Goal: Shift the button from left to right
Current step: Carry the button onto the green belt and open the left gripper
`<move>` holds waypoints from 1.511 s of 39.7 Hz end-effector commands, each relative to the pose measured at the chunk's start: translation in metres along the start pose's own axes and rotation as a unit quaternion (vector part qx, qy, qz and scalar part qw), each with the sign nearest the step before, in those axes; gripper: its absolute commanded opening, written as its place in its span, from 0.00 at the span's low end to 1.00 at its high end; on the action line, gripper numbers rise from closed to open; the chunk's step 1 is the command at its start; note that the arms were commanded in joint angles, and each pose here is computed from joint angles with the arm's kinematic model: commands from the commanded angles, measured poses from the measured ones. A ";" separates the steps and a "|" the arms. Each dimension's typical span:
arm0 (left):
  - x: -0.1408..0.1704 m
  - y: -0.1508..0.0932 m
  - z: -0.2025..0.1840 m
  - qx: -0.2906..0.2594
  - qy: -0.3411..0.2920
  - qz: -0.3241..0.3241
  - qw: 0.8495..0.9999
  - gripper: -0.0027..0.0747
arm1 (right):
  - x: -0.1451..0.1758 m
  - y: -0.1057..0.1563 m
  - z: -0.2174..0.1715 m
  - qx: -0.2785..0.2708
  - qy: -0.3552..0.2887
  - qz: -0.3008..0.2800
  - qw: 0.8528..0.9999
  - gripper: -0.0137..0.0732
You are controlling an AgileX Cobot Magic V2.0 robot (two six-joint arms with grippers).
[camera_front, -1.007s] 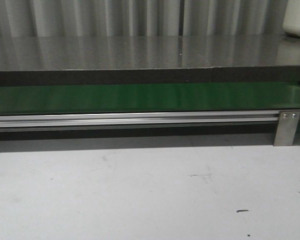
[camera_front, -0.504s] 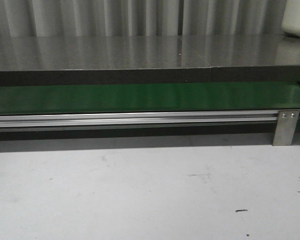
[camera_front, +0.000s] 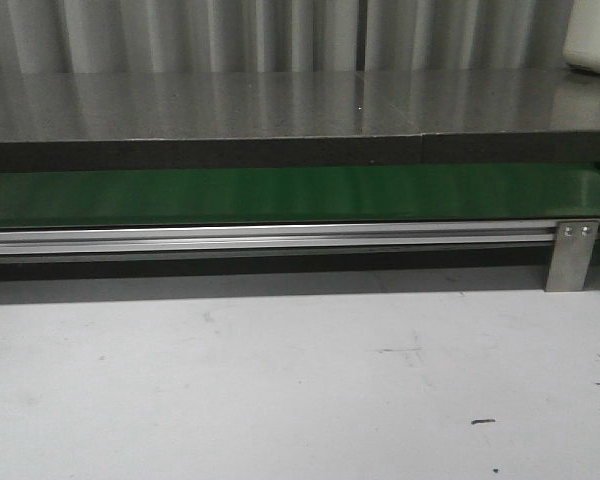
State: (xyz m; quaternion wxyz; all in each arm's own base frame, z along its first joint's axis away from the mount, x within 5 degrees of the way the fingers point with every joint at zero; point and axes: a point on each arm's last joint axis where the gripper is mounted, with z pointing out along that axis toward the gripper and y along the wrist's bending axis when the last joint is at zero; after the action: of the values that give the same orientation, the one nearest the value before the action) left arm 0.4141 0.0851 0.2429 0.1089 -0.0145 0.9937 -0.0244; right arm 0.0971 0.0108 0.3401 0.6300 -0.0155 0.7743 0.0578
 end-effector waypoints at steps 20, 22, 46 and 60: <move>-0.015 -0.043 -0.103 0.067 -0.114 0.039 0.990 0.59 | -0.017 0.000 -0.002 0.002 -0.049 -0.004 0.999 0.90; -0.014 -0.043 -0.106 0.060 -0.116 0.040 0.991 0.49 | -0.017 0.000 -0.002 0.002 -0.049 -0.004 0.999 0.90; 0.065 -0.110 -0.154 0.006 -0.191 0.124 0.974 0.01 | -0.017 0.000 -0.002 0.002 -0.049 -0.004 0.999 0.90; 0.182 -0.101 -0.163 -0.001 -0.403 0.109 0.908 0.01 | -0.017 0.000 -0.002 0.002 -0.049 -0.004 0.999 0.90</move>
State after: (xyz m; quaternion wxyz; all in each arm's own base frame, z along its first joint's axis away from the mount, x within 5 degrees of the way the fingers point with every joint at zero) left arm 0.2314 -0.0149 0.3546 0.4075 0.0971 0.9080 -0.0040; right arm 0.0971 0.0108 0.3401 0.6300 -0.0155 0.7743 0.0578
